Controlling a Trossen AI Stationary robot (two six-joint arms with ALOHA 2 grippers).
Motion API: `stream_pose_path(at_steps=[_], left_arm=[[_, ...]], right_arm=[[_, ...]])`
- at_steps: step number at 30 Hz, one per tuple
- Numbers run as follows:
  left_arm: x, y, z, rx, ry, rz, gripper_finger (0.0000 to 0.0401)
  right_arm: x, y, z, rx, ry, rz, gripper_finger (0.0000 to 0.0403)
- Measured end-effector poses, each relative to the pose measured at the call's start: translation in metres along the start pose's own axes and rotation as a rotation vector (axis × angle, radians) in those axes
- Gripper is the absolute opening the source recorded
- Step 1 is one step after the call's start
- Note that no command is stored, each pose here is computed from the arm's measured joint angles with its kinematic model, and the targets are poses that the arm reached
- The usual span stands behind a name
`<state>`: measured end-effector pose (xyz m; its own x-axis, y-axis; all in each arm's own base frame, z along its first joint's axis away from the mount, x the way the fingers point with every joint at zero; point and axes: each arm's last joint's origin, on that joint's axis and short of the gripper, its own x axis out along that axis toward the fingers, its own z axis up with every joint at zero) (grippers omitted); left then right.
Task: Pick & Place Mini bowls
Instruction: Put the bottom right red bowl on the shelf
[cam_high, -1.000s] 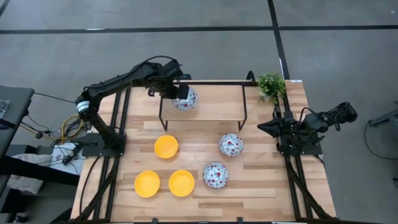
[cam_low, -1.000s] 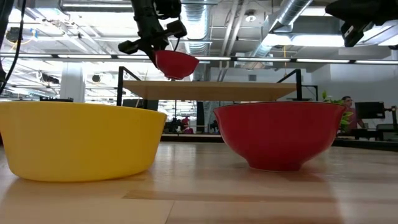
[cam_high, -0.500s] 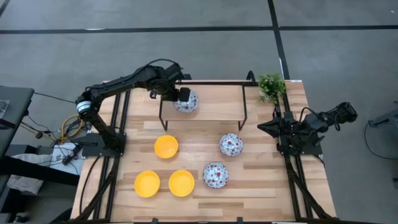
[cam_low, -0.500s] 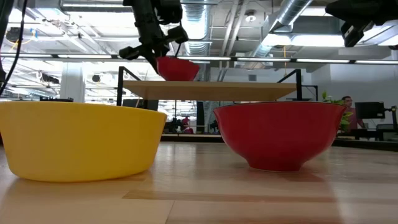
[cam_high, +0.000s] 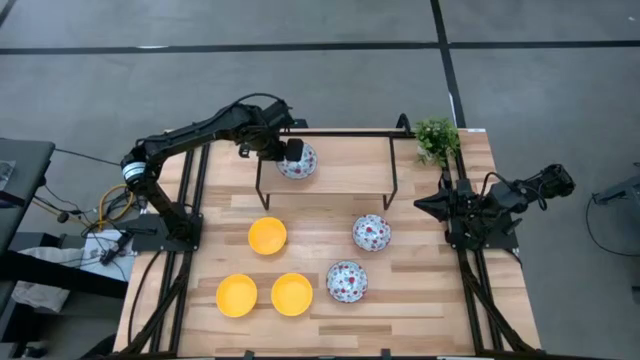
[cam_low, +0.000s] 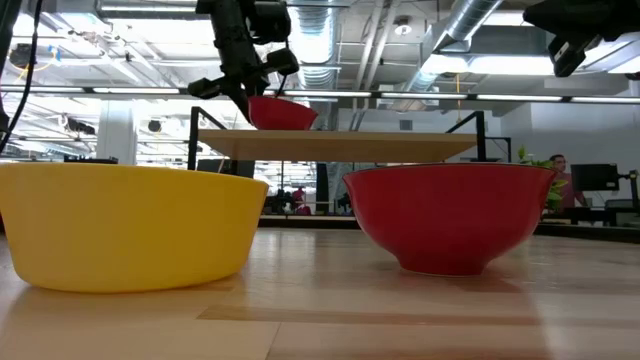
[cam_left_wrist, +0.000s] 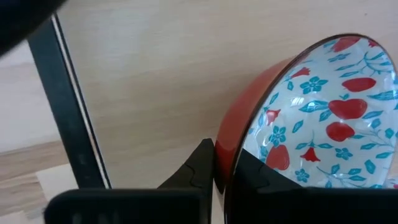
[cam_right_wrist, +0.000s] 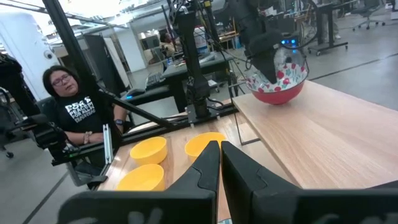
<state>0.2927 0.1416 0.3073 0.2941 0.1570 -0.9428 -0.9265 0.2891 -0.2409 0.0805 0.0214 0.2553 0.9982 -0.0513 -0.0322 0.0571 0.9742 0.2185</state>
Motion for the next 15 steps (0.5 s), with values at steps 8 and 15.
stream_pose_path(at_steps=[8, 15], left_arm=[[0.0011, -0.0011, 0.0003, 0.024, -0.002, -0.017, 0.004], [0.0012, 0.0, 0.0011, 0.027, -0.003, -0.011, 0.008]], right_arm=[[0.0, 0.0, 0.0, 0.002, 0.0, 0.0, 0.0006], [0.0, 0.0, 0.0, 0.002, 0.0, 0.0, 0.0006]])
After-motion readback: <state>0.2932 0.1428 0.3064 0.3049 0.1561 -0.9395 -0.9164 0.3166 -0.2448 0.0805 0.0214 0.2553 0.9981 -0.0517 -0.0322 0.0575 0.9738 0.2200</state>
